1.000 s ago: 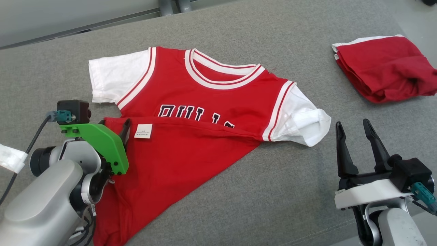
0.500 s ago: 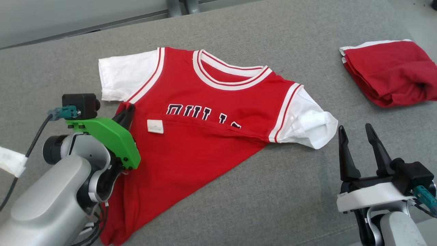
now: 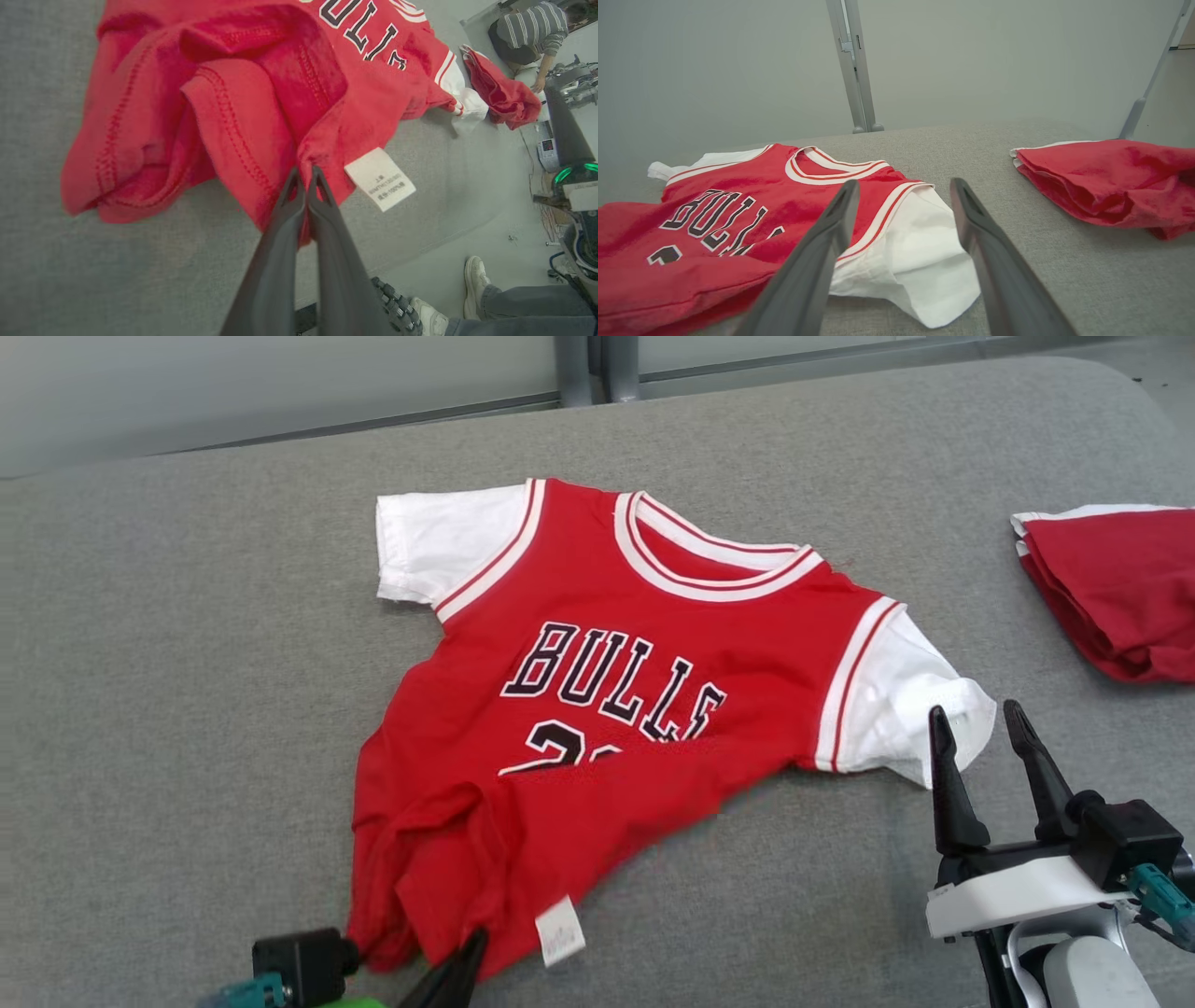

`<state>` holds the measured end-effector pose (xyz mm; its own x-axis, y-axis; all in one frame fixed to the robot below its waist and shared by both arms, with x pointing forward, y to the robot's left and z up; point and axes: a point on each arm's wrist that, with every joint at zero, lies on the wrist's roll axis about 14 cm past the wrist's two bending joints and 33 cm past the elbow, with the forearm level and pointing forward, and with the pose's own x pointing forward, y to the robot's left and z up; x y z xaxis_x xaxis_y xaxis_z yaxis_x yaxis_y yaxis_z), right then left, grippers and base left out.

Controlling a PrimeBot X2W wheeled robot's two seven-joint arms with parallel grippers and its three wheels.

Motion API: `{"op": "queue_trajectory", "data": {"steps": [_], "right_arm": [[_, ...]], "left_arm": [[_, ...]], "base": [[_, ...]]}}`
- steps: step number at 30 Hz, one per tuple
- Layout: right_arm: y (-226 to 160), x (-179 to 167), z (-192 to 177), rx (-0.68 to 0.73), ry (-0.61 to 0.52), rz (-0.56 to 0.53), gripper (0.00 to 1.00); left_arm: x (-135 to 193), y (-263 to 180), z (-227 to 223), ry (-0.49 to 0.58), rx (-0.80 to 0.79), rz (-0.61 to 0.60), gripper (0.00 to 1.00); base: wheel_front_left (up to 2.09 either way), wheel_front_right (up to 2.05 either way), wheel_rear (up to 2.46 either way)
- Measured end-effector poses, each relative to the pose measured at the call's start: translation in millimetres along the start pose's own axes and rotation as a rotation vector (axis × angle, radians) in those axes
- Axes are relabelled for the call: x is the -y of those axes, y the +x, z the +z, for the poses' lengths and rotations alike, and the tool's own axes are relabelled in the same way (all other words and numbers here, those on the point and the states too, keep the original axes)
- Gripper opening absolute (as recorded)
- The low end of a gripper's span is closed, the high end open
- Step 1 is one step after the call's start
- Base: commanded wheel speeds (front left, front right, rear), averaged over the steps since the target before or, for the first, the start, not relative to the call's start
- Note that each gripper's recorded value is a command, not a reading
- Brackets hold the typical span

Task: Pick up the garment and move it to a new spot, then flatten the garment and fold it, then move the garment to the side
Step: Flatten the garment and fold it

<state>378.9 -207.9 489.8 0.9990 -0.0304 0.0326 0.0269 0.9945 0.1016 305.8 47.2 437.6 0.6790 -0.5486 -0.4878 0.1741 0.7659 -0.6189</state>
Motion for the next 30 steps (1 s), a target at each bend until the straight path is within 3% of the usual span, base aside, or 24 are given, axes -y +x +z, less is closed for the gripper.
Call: {"op": "queue_trajectory", "data": {"steps": [8, 9, 12, 14, 15, 16, 17, 20, 26, 30], "right_arm": [[16.7, -30.3, -6.8, -0.010, 0.001, 0.092, 1.00], [17.9, -31.7, -7.2, -0.010, 0.002, 0.097, 1.00], [19.0, -33.1, -7.6, -0.011, 0.001, 0.101, 1.00], [18.6, -30.8, -7.8, -0.012, 0.000, 0.094, 1.00], [18.2, -29.7, -8.1, -0.013, 0.000, 0.091, 1.00], [17.7, -28.7, -8.5, -0.014, 0.001, 0.088, 1.00], [17.0, -28.0, -9.2, -0.017, 0.001, 0.086, 1.00], [15.7, -26.3, -10.3, -0.021, 0.001, 0.081, 1.00], [15.2, -22.7, -12.0, -0.026, 0.006, 0.069, 1.00], [16.0, -21.1, -13.0, -0.029, 0.006, 0.064, 1.00]], "left_arm": [[-53.1, -8.6, -29.3, -0.106, -0.011, 0.174, 0.00], [-55.6, -8.5, -33.5, -0.127, -0.021, 0.183, 0.09], [-54.9, -8.0, -50.4, -0.157, -0.075, 0.174, 0.15], [-50.0, -8.2, -59.7, -0.183, -0.105, 0.152, 0.43], [-47.2, -8.9, -63.3, -0.197, -0.116, 0.141, 0.62], [-43.9, -9.8, -66.5, -0.202, -0.129, 0.126, 0.88], [-40.7, -10.7, -67.9, -0.211, -0.137, 0.113, 1.00], [-37.3, -13.0, -60.6, -0.207, -0.125, 0.087, 1.00], [-10.5, -17.0, 5.1, -0.156, 0.039, -0.035, 1.00], [-32.3, -17.5, 46.9, -0.107, 0.128, 0.052, 1.00]], "base": [[0.00, 0.00, 0.00], [0.00, 0.00, 0.00], [0.00, 0.00, 0.00], [0.00, 0.00, 0.00], [0.00, 0.00, 0.00], [0.00, 0.00, 0.00], [0.00, 0.00, 0.00], [0.00, 0.00, 0.00], [0.00, 0.00, 0.00], [0.00, 0.00, 0.00]]}}
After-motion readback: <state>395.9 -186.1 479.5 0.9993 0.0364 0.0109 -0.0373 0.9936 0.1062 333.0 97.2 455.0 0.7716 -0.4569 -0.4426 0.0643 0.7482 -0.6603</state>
